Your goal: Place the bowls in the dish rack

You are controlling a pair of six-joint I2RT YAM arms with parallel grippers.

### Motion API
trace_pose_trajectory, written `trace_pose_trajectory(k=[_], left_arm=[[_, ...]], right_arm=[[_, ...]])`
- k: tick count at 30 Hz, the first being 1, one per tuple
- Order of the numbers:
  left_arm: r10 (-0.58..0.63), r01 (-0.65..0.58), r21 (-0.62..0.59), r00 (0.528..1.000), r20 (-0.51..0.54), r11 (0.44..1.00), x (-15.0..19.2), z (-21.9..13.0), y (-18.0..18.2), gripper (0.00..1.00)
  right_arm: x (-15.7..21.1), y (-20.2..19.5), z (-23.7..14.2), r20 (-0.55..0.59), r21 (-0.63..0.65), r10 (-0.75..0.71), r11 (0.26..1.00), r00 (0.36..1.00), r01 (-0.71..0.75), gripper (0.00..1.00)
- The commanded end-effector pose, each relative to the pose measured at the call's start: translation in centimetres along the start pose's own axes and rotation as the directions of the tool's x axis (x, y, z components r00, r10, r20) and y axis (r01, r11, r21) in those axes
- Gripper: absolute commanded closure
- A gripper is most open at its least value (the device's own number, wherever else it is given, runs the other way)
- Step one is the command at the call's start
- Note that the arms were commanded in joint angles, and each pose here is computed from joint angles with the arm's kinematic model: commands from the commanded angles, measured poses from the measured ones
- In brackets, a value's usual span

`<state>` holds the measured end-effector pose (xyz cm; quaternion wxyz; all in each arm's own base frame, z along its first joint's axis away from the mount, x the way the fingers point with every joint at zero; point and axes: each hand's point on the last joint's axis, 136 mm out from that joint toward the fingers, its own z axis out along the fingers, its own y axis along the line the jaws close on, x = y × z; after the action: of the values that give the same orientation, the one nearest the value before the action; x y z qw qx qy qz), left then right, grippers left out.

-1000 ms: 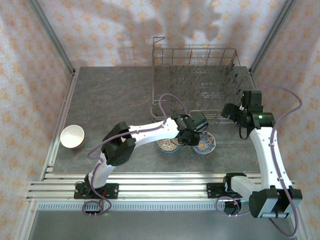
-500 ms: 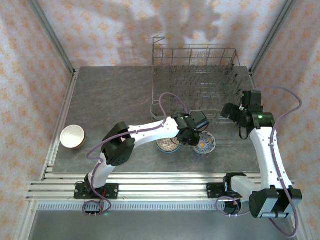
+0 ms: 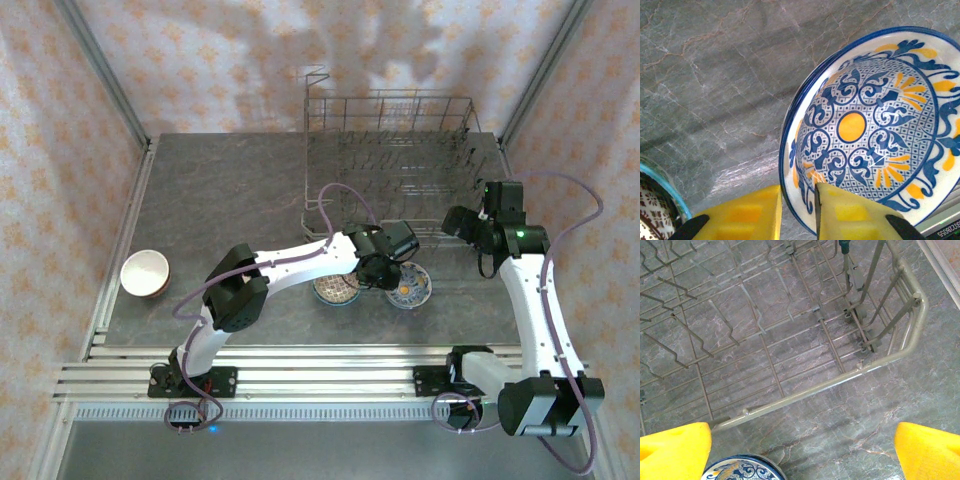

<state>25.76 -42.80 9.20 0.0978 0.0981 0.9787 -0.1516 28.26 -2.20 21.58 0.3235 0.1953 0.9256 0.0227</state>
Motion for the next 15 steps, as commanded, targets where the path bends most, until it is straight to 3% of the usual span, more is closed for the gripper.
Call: trace_pose_trajectory(k=[1,15], left_arm=[[-0.002,0.002,-0.006,1.0,0.008,1.0,-0.9,0.5,-0.1,0.73],[-0.047,0.047,-0.002,0.999,-0.013,0.999,-0.1,1.6,0.6,0.73]], right_arm=[[-0.2,0.0,-0.2,0.021,-0.001,-0.015,1.0,1.0,0.015,0.06],[0.1,0.0,-0.4,0.026,-0.006,-0.009,1.0,1.0,0.009,0.06]])
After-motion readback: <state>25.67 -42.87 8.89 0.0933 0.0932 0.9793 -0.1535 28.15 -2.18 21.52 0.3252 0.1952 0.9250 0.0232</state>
